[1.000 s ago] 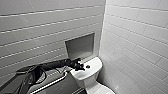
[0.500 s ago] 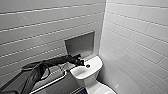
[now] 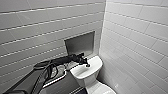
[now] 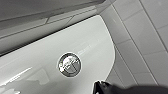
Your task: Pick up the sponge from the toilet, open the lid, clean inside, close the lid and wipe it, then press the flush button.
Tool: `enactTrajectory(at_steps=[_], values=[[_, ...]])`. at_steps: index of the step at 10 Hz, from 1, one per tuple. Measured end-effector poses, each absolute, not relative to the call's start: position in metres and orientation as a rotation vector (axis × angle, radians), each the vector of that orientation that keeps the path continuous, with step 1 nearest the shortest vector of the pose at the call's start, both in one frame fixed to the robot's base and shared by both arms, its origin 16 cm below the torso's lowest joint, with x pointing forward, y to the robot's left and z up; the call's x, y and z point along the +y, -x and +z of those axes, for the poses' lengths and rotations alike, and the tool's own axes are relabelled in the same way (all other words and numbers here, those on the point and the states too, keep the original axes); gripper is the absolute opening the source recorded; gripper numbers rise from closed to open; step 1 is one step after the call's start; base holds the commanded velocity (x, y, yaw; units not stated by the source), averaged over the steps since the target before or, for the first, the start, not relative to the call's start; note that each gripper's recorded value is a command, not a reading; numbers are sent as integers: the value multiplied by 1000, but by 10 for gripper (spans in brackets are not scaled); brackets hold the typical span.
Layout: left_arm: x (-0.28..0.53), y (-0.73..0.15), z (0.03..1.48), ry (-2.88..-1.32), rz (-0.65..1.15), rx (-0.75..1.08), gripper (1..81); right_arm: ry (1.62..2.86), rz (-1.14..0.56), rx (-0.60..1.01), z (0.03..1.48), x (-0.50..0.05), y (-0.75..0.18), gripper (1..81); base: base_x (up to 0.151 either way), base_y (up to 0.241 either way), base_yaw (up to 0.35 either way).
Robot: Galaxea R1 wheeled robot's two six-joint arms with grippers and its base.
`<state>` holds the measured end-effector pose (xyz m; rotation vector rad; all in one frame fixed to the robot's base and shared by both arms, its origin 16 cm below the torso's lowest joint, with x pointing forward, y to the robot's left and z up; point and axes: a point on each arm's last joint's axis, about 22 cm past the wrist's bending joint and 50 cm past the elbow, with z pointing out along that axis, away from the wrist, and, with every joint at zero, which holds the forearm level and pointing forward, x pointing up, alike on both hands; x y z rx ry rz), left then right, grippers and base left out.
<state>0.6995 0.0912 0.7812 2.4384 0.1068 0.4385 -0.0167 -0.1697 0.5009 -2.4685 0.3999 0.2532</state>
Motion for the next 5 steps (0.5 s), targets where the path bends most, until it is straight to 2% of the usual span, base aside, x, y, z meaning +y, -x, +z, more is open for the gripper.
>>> enactTrajectory(at_steps=[5], values=[[80, -715, 729, -2461, 393, 164, 10, 2465, 339, 437, 499, -170, 38, 10, 0, 0, 0]])
